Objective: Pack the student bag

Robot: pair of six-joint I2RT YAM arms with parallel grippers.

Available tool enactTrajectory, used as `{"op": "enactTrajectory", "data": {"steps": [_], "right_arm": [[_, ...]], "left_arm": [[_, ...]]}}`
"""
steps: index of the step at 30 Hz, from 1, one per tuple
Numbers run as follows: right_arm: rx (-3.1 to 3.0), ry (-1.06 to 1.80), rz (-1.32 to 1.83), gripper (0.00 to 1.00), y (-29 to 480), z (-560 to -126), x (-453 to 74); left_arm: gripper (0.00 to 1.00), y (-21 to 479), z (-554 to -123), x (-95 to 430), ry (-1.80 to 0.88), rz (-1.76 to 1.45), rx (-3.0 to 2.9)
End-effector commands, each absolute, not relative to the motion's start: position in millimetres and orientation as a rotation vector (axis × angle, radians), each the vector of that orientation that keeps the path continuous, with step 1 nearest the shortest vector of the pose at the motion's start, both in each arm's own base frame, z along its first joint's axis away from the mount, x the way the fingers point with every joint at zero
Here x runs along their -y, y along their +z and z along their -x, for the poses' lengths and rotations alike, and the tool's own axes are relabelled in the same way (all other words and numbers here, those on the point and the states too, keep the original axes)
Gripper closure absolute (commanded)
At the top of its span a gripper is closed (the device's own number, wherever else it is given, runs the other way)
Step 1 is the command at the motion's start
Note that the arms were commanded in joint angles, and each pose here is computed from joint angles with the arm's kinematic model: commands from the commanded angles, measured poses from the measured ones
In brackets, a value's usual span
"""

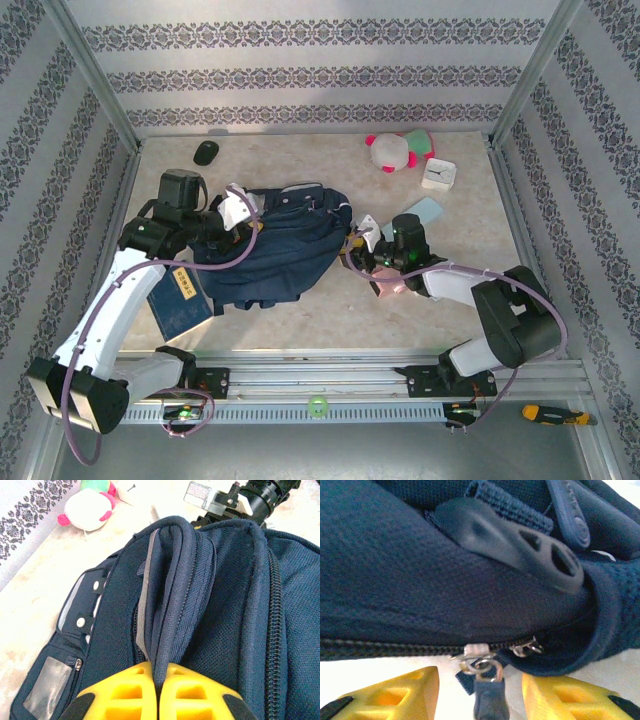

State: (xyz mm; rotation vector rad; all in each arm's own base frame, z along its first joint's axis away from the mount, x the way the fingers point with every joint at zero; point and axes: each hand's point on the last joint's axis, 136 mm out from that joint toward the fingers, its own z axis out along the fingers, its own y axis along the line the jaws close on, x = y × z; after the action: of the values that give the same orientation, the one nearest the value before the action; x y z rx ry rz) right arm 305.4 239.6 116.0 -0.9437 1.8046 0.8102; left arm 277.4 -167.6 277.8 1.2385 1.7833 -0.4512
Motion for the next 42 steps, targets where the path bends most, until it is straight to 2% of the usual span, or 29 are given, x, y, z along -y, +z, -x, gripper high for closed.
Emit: {"op": "enactTrajectory", "data": {"steps": [1, 9, 21, 28, 35, 42], "right_arm": [[-1.673, 0.842, 0.978, 0.63, 141, -311, -245], [-1.638, 0.891, 0.990, 1.00, 148, -298, -237], [-1.697, 1.012, 0.979, 1.00, 170, -259, -243], [-1.837, 0.967, 0.989, 1.00, 167, -237, -254], [-1.930, 1.069, 0.944, 1.00, 179, -220, -260], [-1.976, 1.119, 0.930, 1.00, 178, -202, -261]], "left_arm": [[1.00, 323, -276, 175, -0.434, -1.244, -1.581], [1.00, 312, -289, 166, -0.361, -1.212, -1.641], [1.00, 300, -331, 128, -0.050, -0.903, -1.833], [1.00, 278, -339, 149, 0.034, -0.872, -1.874], [1.00, 260, -349, 163, 0.105, -0.752, -1.928], [1.00, 229, -351, 204, 0.016, -0.599, -1.978]]}}
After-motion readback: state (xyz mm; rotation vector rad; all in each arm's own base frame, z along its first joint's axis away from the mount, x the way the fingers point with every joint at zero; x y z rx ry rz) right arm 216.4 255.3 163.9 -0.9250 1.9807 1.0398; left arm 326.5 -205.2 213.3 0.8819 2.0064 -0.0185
